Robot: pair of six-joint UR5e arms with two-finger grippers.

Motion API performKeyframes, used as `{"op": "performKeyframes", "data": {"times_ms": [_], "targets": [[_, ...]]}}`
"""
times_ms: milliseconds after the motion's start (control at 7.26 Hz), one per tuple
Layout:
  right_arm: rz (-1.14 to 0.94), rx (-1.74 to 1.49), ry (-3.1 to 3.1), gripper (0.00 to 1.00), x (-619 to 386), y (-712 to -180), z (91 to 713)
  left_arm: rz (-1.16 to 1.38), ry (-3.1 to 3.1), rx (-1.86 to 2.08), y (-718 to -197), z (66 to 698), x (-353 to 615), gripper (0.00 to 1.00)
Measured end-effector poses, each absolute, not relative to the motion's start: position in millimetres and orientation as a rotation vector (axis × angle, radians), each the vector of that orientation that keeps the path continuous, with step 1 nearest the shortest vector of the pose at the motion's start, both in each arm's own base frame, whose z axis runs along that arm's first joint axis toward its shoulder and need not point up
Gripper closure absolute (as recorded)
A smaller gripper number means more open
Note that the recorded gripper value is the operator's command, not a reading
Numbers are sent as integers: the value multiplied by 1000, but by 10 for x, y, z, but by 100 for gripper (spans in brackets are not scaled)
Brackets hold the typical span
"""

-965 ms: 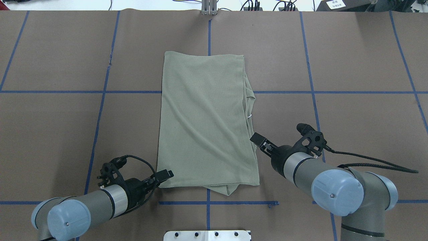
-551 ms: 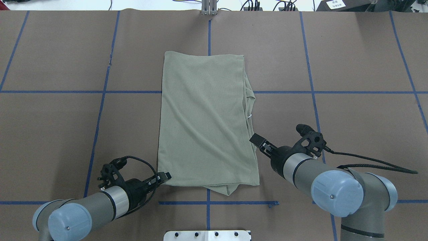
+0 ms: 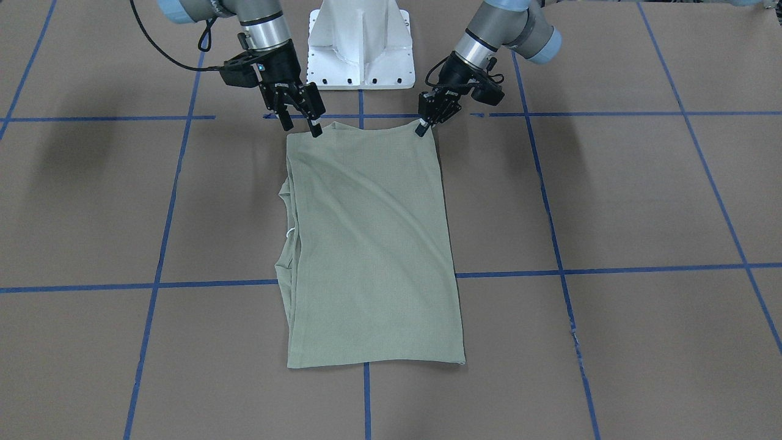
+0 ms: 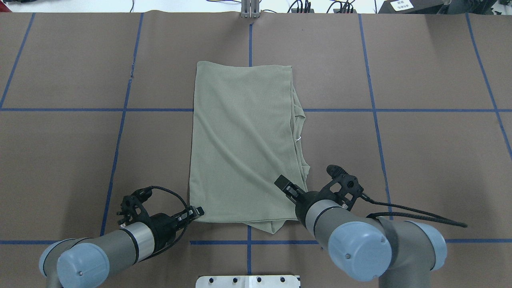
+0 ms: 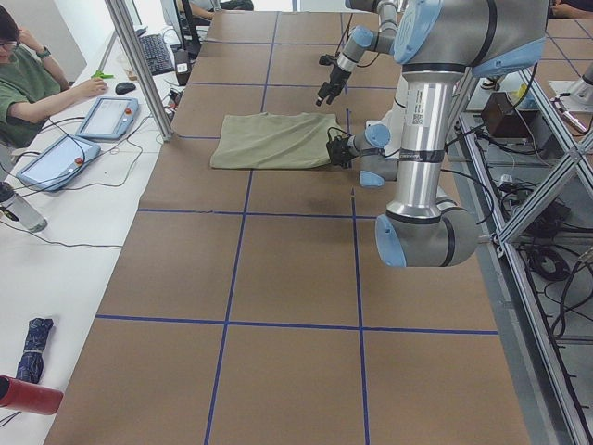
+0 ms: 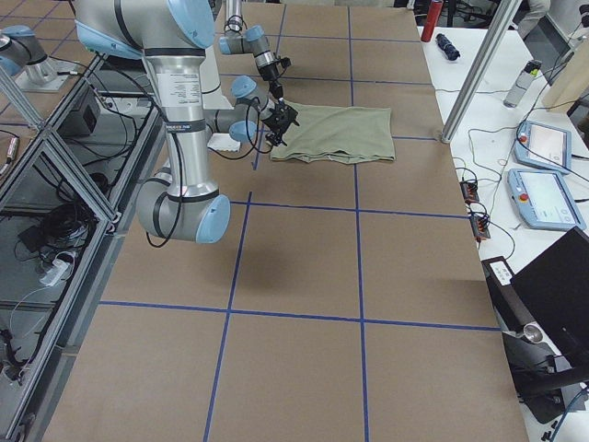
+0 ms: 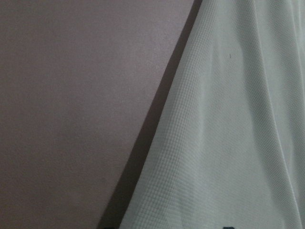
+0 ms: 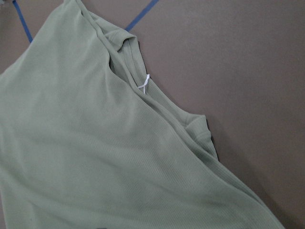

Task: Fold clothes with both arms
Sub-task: 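Position both grippers at the folded shirt's edge nearest the robot, then close both grippers on the shirt's near edge and lift it slightly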

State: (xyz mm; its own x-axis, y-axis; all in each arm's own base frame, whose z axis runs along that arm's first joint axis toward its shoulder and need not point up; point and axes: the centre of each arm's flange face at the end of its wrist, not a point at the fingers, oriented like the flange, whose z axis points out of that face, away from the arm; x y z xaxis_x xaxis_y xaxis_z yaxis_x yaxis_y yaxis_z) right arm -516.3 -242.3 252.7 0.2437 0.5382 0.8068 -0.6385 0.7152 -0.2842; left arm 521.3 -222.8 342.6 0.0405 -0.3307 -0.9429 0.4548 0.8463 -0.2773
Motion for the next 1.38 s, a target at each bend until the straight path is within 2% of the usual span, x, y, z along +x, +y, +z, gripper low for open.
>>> {"op": "performKeyframes", "data": {"times_ms": [276,689,1378], "targets": [[782,103,-968,6,-5455,-2221,2504,-603,1416,106,-2225,3385,5187,100],[760,108,-920,17,-5618,-2171,2630,-604,1420,105,-2223,3366,5171,100],[755,123,-882,18,-5864,-2231,2719,-604,1425,104,-2223,3346,5167,100]]}}
